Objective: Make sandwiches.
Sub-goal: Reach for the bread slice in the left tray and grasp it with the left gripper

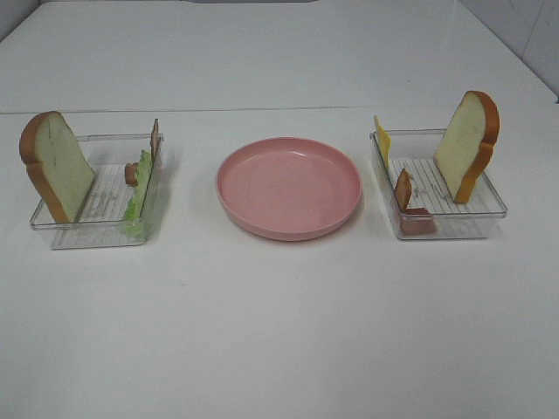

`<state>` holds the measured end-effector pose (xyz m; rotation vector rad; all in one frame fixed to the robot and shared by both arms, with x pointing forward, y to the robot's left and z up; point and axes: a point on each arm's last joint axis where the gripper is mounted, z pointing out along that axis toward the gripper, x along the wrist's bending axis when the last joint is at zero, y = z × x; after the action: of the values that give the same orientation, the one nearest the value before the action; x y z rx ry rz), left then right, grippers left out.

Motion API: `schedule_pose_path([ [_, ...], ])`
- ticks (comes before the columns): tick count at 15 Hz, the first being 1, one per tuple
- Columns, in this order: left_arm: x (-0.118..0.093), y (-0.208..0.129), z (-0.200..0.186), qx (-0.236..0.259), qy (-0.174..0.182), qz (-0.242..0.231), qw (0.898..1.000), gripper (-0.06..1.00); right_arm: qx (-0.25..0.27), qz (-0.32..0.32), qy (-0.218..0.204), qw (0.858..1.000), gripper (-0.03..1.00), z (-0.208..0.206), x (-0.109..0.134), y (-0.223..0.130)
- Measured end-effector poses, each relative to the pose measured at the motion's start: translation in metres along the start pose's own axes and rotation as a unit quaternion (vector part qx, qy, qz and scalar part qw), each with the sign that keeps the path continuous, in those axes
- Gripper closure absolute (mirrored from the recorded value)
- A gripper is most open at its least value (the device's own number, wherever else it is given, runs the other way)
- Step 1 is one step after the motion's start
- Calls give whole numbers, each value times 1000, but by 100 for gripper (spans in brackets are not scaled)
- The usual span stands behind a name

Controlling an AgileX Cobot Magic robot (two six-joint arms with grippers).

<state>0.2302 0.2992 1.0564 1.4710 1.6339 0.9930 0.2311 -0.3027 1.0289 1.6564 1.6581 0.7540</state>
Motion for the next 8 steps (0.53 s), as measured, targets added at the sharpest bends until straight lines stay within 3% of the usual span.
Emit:
schedule_pose_path([
  [8,0,0,0,0,0,0,1000,-3,0,0,0,1000,-2,0,0,0],
])
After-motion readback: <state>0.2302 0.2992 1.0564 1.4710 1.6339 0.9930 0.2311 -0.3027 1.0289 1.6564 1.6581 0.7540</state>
